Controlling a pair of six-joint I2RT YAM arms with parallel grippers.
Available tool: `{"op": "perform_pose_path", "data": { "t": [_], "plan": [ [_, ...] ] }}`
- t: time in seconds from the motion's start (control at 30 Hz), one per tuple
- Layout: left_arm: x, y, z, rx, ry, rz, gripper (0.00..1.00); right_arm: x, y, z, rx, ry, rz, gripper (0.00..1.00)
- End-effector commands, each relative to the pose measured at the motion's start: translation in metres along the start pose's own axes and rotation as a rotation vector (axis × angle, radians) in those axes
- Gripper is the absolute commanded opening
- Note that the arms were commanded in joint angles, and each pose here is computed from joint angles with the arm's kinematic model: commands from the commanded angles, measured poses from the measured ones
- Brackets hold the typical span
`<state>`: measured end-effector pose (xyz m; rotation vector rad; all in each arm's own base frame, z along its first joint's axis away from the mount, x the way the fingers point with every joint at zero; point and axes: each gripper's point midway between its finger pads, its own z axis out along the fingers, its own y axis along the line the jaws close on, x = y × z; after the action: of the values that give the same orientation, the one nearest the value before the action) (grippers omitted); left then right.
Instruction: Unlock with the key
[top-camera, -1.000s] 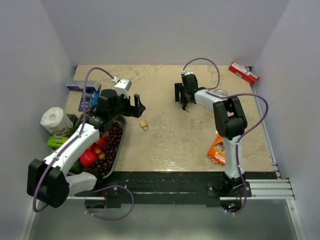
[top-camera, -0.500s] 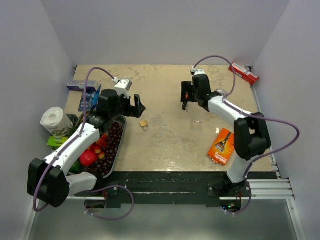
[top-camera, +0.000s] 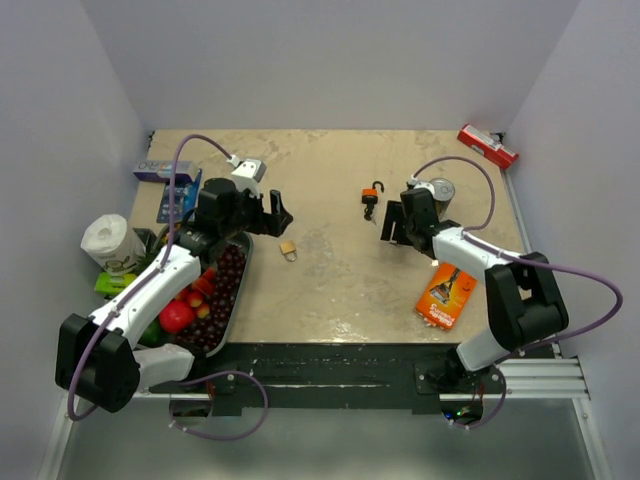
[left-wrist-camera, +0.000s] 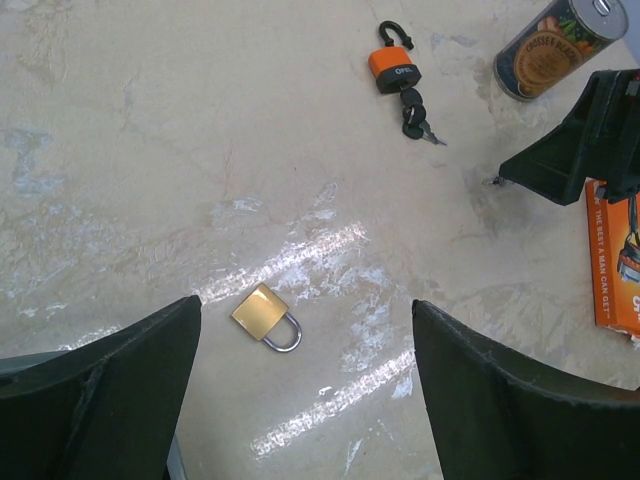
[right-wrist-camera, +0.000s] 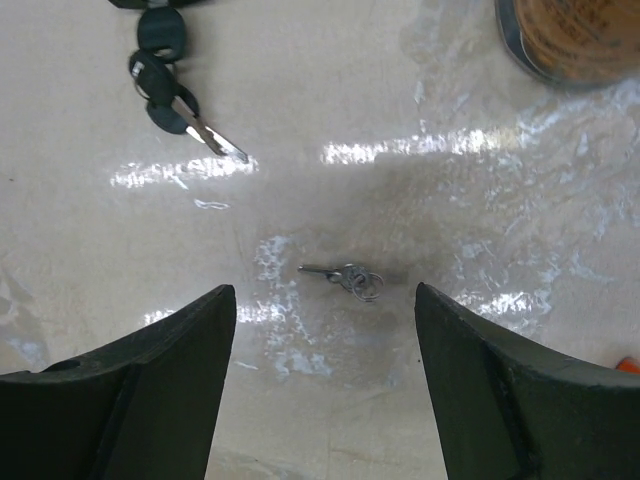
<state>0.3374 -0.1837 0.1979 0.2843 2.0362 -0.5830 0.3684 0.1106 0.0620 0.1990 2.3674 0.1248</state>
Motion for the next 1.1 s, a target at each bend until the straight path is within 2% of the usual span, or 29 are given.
{"op": "perform_pose_path", "data": {
  "t": [0.0,0.2,0.37,0.93,1.07],
  "plan": [
    [-0.011,-0.005,-0.001,0.027,-0.040,0.017,0.90,0.000,-0.005,0.002,-0.007,-0.018,0.101,0.73],
    [-0.014,-0.006,-0.003,0.029,-0.049,0.019,0.90,0.011,-0.004,0.014,-0.019,0.011,0.134,0.68],
    [-0.015,-0.006,-0.004,0.032,-0.054,0.027,0.84,0.020,-0.003,0.015,-0.039,0.022,0.171,0.65],
    [-0.013,-0.005,-0.003,0.028,-0.049,0.024,0.86,0.032,-0.010,0.027,-0.009,0.015,0.195,0.54],
    [-0.013,-0.005,-0.002,0.028,-0.046,0.022,0.87,0.033,-0.013,0.030,0.005,0.012,0.197,0.49]
  ]
}}
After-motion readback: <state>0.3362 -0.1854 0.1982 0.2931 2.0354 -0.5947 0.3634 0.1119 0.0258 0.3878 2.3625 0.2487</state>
